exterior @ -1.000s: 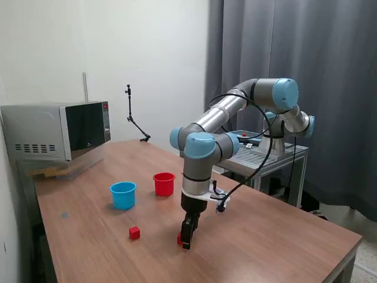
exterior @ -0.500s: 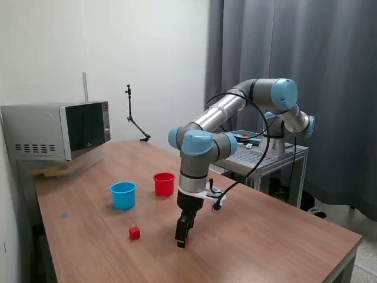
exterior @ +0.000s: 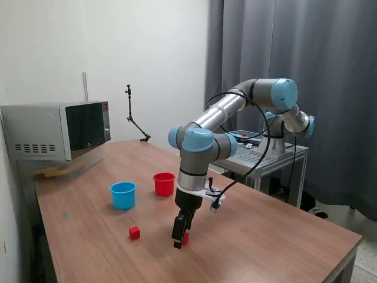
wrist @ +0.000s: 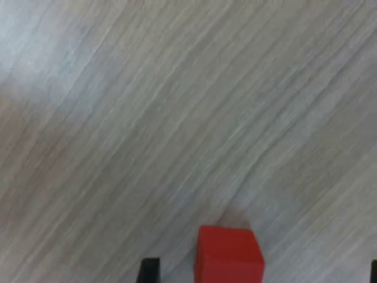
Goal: Place red objects in the red bin, and blue objects in the blue bin.
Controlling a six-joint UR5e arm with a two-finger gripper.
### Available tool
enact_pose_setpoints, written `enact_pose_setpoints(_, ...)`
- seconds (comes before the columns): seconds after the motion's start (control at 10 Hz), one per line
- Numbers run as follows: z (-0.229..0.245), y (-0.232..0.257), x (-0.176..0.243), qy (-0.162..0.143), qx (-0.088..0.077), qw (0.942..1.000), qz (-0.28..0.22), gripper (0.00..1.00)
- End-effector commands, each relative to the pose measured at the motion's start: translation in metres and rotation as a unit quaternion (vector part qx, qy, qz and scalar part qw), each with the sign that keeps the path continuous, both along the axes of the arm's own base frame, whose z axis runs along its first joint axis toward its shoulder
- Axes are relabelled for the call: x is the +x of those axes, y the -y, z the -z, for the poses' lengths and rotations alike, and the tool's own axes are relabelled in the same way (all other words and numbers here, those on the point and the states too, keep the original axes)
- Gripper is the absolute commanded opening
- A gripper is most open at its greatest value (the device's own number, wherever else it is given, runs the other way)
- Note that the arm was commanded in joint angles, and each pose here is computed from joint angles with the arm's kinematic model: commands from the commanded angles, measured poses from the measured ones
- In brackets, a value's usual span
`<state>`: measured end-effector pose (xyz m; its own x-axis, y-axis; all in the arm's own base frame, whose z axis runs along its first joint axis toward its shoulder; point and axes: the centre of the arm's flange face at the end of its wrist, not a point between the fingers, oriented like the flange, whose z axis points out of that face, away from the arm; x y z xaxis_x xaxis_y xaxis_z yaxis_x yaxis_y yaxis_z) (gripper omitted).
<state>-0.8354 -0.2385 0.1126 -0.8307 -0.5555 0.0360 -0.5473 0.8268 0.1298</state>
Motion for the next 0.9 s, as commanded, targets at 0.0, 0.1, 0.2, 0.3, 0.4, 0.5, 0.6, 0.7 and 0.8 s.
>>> enact_pose_setpoints(0.0,0.0048,0.0016,0.0027,0.007,-0.006,1.0000,-0.001,1.00)
enact_pose_setpoints(0.1,0.0050,0.0021,0.0030,0.008,-0.008,0.9999,-0.001,1.00)
enact_pose_setpoints(0.2,0.0046,0.0021,0.0029,0.009,-0.008,0.9999,-0.002,1.00)
enact_pose_setpoints(0.3,0.0055,0.0007,0.0030,0.011,-0.008,0.9999,0.000,1.00)
enact_pose_setpoints(0.4,0.0062,-0.0006,0.0030,0.011,-0.008,0.9999,0.000,1.00)
enact_pose_setpoints(0.5,0.0044,-0.0019,0.0018,0.011,-0.007,0.9999,0.001,1.00)
enact_pose_setpoints(0.6,0.0037,-0.0019,0.0015,0.010,-0.007,0.9999,0.000,1.00)
enact_pose_setpoints(0.7,0.0031,-0.0032,0.0014,0.010,-0.007,0.9999,0.001,1.00)
enact_pose_setpoints(0.8,0.0045,-0.0031,0.0021,0.011,-0.008,0.9999,0.001,1.00)
